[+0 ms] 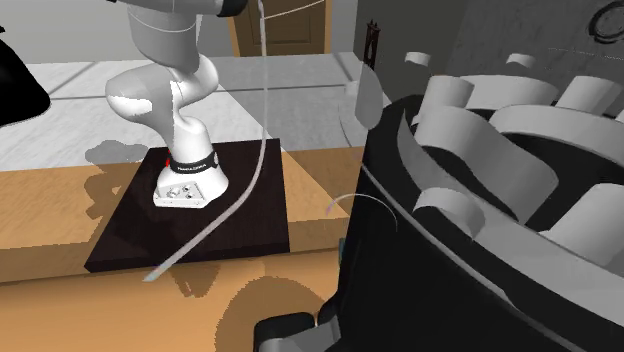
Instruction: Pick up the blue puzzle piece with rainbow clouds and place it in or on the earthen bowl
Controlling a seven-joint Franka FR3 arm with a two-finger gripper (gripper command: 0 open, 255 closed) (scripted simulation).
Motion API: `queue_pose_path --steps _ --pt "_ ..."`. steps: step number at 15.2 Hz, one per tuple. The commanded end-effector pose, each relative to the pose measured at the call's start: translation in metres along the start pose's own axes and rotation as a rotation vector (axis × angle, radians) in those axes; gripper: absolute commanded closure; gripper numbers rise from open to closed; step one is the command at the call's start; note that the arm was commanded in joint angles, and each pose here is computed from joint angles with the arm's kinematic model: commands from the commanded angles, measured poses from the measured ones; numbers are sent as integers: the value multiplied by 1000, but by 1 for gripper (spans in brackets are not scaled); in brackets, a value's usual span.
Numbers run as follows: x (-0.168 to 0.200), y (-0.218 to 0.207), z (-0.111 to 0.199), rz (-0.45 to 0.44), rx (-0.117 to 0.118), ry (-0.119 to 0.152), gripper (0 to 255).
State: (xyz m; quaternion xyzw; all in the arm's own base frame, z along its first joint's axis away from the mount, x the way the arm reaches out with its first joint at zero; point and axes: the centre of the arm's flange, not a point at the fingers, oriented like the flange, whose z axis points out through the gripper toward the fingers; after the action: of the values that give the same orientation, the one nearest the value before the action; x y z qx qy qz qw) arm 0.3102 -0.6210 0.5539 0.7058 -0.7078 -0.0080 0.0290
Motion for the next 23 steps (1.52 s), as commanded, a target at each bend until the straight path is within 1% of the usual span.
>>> queue_pose_path --steps 1,9,17,18,23 --pt "0 0 11 0 0 1 255" --pt "-2 -3 55 0 0 1 255" --pt "-2 -3 55 0 0 1 255" --pt "-2 -3 55 0 0 1 0" --pt "-2 -3 55 0 0 1 0"
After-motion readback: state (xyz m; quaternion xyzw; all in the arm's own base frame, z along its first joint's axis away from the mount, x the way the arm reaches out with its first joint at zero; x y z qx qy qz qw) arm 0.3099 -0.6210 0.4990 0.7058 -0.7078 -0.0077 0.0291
